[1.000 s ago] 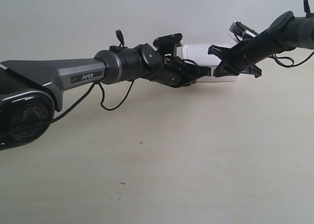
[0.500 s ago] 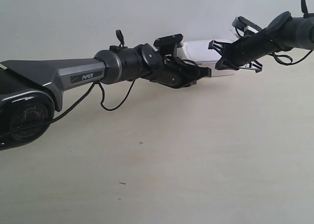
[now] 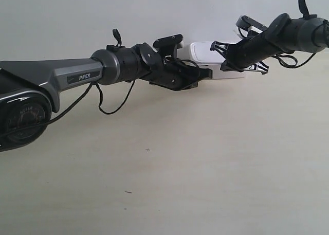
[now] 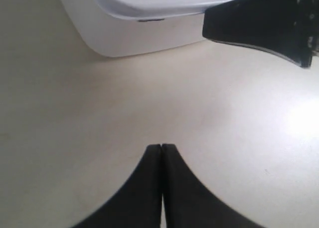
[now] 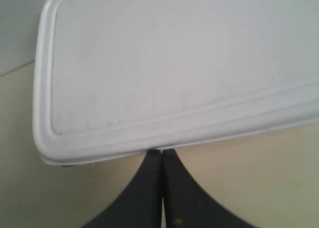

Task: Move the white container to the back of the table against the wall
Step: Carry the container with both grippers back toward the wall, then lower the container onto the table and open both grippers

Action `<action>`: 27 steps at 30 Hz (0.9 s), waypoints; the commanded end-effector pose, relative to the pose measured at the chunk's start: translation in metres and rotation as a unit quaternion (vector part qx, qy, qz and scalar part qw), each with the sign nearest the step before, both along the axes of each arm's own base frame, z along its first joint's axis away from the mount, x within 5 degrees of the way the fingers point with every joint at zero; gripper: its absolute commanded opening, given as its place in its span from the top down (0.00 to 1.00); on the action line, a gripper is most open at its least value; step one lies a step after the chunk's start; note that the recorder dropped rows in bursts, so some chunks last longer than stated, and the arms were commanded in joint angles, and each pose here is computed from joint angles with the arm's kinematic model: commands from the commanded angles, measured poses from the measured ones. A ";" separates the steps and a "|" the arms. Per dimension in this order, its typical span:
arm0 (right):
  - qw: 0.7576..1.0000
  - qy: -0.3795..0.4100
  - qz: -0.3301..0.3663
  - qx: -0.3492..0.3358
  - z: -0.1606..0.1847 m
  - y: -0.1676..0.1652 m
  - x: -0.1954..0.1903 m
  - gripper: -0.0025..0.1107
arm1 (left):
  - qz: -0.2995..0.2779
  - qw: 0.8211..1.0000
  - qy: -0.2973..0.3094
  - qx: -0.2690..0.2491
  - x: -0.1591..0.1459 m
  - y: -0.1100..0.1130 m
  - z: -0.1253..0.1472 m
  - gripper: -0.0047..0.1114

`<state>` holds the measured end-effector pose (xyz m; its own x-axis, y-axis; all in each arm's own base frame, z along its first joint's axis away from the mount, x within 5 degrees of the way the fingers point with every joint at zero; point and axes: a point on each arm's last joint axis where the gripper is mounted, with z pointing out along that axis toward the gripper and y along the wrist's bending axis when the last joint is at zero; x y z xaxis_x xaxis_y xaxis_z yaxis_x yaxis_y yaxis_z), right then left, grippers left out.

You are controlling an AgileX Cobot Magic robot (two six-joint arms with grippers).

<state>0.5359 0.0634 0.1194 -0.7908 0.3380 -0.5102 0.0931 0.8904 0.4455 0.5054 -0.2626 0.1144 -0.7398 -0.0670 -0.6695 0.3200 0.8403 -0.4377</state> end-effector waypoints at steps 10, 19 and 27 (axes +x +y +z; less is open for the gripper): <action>1.000 0.010 0.003 -0.018 0.003 -0.005 -0.001 0.98 | -0.025 1.000 0.006 0.001 -0.004 -0.001 0.015 0.96; 0.998 0.025 0.050 -0.038 0.051 -0.003 -0.016 0.98 | -0.103 0.994 0.010 0.026 -0.017 -0.004 0.042 0.96; 0.989 0.052 0.108 -0.092 0.112 -0.008 -0.044 0.98 | -0.211 0.975 0.050 0.054 -0.049 -0.005 0.082 0.96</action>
<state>0.5029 0.0598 0.2036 -0.8796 0.1321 -0.4570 -0.0268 0.9453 0.3250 0.4713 -0.2674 0.1767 -0.7642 0.2409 -0.5983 0.5518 0.7245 -0.4131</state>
